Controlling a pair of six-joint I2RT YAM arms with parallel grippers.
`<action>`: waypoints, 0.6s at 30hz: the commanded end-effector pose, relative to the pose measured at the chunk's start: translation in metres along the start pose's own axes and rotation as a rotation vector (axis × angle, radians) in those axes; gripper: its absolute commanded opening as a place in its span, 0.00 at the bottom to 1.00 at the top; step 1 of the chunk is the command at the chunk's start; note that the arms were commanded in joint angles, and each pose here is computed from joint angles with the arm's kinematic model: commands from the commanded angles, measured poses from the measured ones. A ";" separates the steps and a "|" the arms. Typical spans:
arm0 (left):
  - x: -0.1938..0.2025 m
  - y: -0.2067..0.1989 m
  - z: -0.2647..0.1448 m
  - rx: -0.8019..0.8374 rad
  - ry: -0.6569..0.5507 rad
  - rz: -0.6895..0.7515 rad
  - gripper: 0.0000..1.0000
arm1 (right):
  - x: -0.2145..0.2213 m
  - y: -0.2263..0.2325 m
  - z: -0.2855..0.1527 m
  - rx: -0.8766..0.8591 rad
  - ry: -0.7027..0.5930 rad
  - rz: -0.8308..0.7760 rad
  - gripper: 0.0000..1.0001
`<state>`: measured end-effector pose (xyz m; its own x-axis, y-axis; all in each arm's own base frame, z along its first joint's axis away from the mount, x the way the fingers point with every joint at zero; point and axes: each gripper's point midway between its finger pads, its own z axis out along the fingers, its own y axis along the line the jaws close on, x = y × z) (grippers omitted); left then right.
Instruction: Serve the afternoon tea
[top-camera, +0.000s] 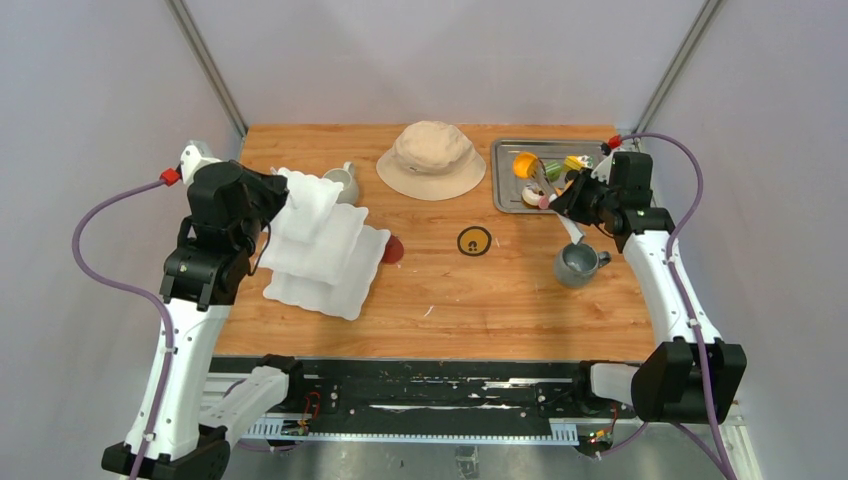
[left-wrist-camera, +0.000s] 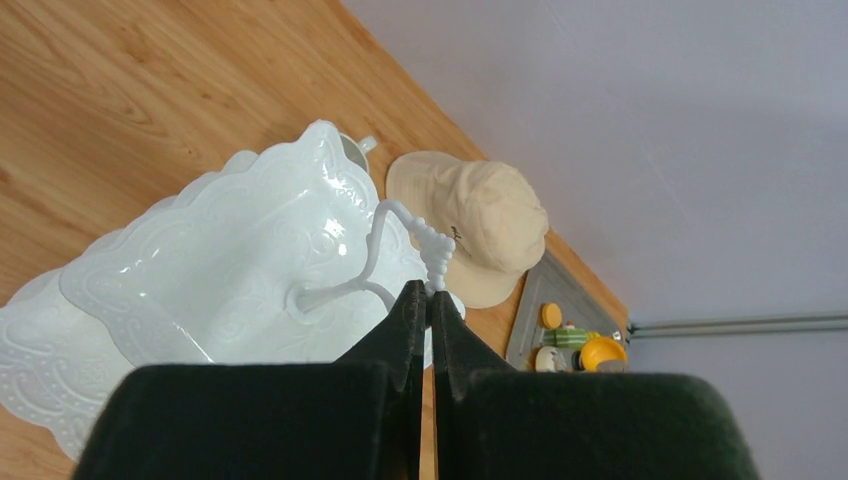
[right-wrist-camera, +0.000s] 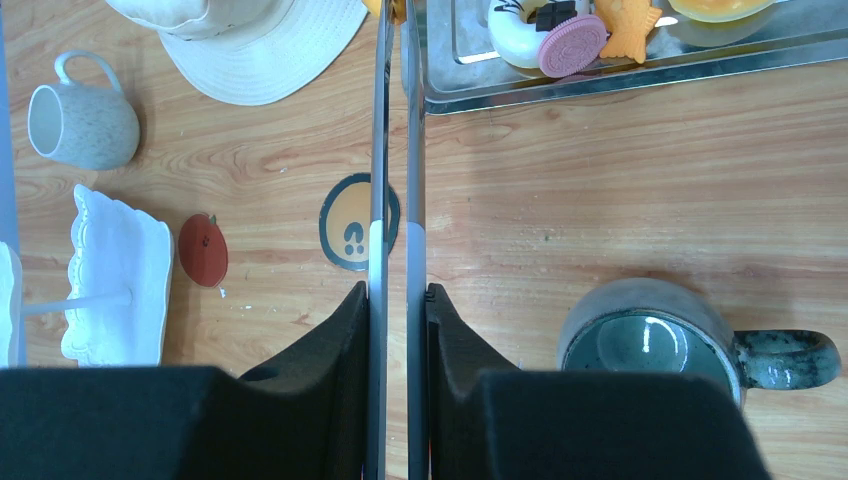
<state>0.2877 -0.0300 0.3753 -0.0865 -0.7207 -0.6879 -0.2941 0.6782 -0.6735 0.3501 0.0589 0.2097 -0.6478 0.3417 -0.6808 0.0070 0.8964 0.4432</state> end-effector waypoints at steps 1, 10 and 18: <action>-0.018 -0.020 -0.004 0.079 -0.072 -0.072 0.00 | -0.009 0.002 -0.010 -0.014 -0.050 -0.011 0.01; -0.033 0.000 -0.014 0.021 -0.171 -0.104 0.00 | -0.006 0.001 -0.011 -0.009 -0.048 -0.007 0.01; -0.036 0.004 -0.013 0.015 -0.204 -0.142 0.00 | -0.004 0.001 -0.011 -0.008 -0.047 -0.003 0.00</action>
<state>0.2728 -0.0087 0.3727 0.0359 -0.7419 -0.6695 -0.3345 0.6224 -0.7076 0.3438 0.0590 0.2095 -0.6451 0.3417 -0.6834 0.0056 0.8965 0.4429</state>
